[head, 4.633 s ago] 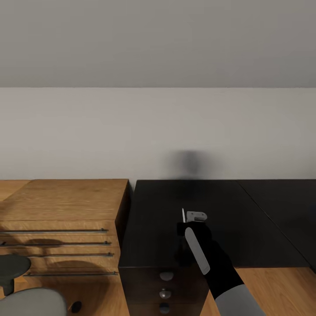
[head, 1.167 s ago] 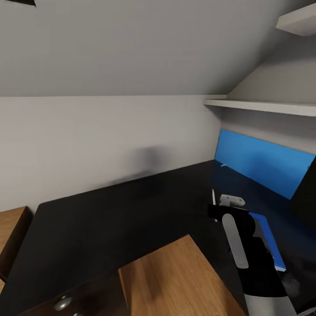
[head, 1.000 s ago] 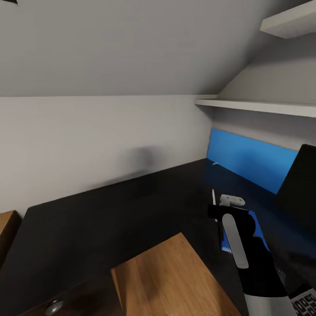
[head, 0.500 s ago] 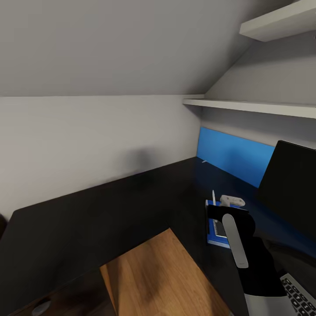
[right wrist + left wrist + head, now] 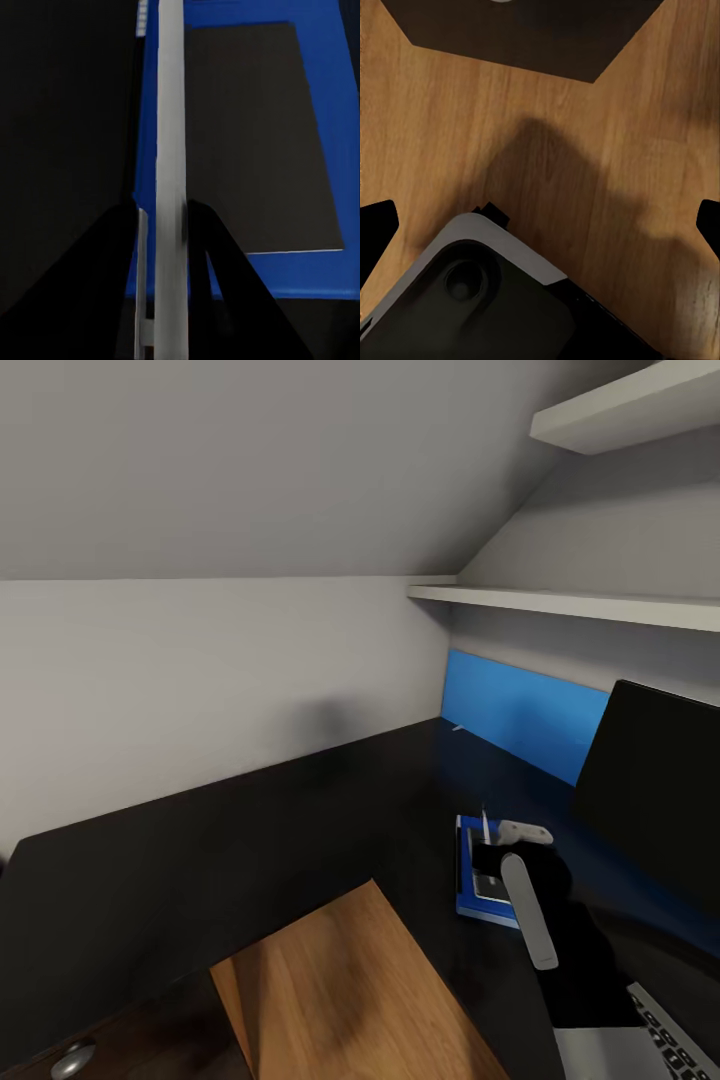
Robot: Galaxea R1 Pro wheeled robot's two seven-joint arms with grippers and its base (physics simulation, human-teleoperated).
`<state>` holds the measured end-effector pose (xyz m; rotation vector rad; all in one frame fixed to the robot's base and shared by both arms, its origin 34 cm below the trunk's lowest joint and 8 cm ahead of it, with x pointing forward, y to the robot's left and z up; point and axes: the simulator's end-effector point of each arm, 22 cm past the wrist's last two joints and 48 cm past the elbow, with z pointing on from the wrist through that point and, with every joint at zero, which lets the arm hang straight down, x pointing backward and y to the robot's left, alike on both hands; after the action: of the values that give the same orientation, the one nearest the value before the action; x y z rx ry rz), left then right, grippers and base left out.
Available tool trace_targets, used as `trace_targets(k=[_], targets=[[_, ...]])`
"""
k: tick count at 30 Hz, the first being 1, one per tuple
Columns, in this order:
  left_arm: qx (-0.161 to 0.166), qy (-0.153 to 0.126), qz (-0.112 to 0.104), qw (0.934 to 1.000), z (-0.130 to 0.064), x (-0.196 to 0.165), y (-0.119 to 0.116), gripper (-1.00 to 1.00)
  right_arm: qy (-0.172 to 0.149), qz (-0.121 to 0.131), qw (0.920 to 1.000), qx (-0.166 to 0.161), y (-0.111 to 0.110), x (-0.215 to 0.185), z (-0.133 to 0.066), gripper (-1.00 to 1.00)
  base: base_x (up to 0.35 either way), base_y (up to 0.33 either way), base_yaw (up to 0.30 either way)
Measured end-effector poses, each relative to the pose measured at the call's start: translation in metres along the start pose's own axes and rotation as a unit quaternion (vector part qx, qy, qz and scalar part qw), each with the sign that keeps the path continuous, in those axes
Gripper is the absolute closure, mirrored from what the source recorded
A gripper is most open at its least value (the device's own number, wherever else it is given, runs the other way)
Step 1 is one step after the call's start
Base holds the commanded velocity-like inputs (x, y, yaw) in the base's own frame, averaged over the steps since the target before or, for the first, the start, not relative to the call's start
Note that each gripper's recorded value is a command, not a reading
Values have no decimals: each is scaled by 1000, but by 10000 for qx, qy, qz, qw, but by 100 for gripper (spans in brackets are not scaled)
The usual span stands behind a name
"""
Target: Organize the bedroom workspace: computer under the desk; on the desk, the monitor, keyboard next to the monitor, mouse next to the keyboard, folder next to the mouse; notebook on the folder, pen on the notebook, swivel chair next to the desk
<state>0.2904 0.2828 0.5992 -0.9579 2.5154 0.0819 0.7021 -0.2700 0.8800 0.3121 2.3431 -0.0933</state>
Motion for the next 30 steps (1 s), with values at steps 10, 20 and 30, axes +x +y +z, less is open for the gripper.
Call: trace_targets(k=[10, 20, 30], targets=[[-6, 8, -2, 10000, 1, 0, 0, -100, 251, -70, 9995, 183, -17, 17, 15, 100, 0, -3, 0], [-13, 7, 11, 10000, 0, 1, 1, -100, 185, -37, 9996, 216, -21, 14, 17, 100, 0, 0, 0], [-11, 14, 7, 10000, 0, 1, 1, -100, 160, -34, 9996, 211, -21, 13, 16, 100, 0, 0, 0]])
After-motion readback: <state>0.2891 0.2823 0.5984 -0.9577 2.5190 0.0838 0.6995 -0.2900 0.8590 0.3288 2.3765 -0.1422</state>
